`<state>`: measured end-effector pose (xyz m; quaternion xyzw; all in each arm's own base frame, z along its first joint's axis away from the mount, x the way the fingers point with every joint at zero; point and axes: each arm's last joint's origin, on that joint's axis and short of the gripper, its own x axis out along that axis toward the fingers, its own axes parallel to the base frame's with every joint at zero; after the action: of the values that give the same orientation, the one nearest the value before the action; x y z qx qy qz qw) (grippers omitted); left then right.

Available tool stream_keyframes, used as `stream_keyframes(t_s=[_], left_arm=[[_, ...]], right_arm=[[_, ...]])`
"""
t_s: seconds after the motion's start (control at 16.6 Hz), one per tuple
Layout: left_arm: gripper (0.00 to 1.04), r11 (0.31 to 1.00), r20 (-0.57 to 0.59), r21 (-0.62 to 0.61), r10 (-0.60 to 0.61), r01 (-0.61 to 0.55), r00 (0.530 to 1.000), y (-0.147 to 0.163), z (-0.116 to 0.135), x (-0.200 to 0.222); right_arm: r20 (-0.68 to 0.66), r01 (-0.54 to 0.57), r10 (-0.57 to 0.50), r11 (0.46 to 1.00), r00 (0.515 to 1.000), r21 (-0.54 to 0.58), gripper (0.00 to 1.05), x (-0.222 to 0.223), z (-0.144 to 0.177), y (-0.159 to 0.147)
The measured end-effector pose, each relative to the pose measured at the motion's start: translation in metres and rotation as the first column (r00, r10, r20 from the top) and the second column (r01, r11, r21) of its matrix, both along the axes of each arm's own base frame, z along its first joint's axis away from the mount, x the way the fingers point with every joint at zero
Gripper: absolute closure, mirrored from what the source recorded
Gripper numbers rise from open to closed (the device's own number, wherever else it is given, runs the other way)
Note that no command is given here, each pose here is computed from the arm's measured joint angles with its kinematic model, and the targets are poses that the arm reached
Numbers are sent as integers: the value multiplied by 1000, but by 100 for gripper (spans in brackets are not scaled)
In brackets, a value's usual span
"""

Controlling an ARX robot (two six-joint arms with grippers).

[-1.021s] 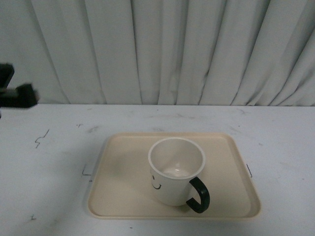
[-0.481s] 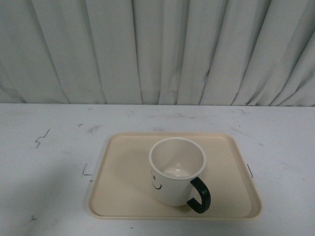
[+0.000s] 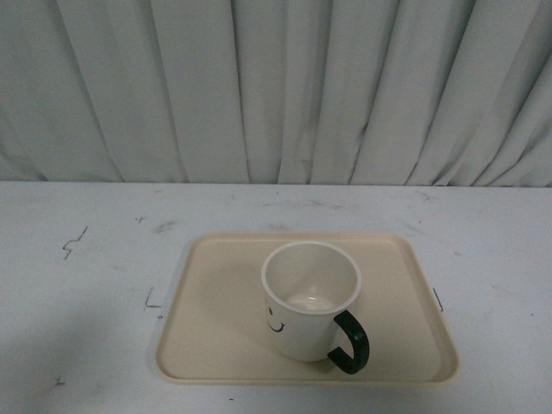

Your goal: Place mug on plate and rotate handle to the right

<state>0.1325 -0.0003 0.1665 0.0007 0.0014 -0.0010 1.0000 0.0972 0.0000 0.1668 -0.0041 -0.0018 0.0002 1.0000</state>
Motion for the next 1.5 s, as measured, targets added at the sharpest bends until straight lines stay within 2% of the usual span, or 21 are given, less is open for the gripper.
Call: stream_keyframes(t_s=[0.9, 1.02, 1.14, 1.26, 1.38, 1.44, 1.5], left_arm=[[103, 1000, 11, 0, 0, 0, 1000, 0, 2, -24], [103, 1000, -41, 0, 0, 0, 999, 0, -4, -31], [103, 1000, 23, -1, 0, 0, 1000, 0, 2, -35], [103, 1000, -4, -2, 2, -2, 1000, 0, -1, -35], [87, 1000, 2, -1, 0, 0, 1000, 0, -1, -35], [72, 1000, 0, -1, 0, 0, 1000, 0, -1, -35], [59, 1000, -1, -1, 3, -3, 1000, 0, -1, -35]], right_arm=[[0, 0, 0, 1000, 1000, 0, 6, 0, 0, 0], [0, 0, 0, 1000, 1000, 0, 6, 0, 0, 0], [-1, 0, 0, 1000, 1000, 0, 6, 0, 0, 0], [0, 0, 0, 1000, 1000, 0, 6, 0, 0, 0], [0, 0, 0, 1000, 1000, 0, 6, 0, 0, 0], [-7, -3, 3, 1000, 1000, 0, 6, 0, -1, 0], [-224, -129, 124, 992, 967, -10, 6, 0, -2, -2]])
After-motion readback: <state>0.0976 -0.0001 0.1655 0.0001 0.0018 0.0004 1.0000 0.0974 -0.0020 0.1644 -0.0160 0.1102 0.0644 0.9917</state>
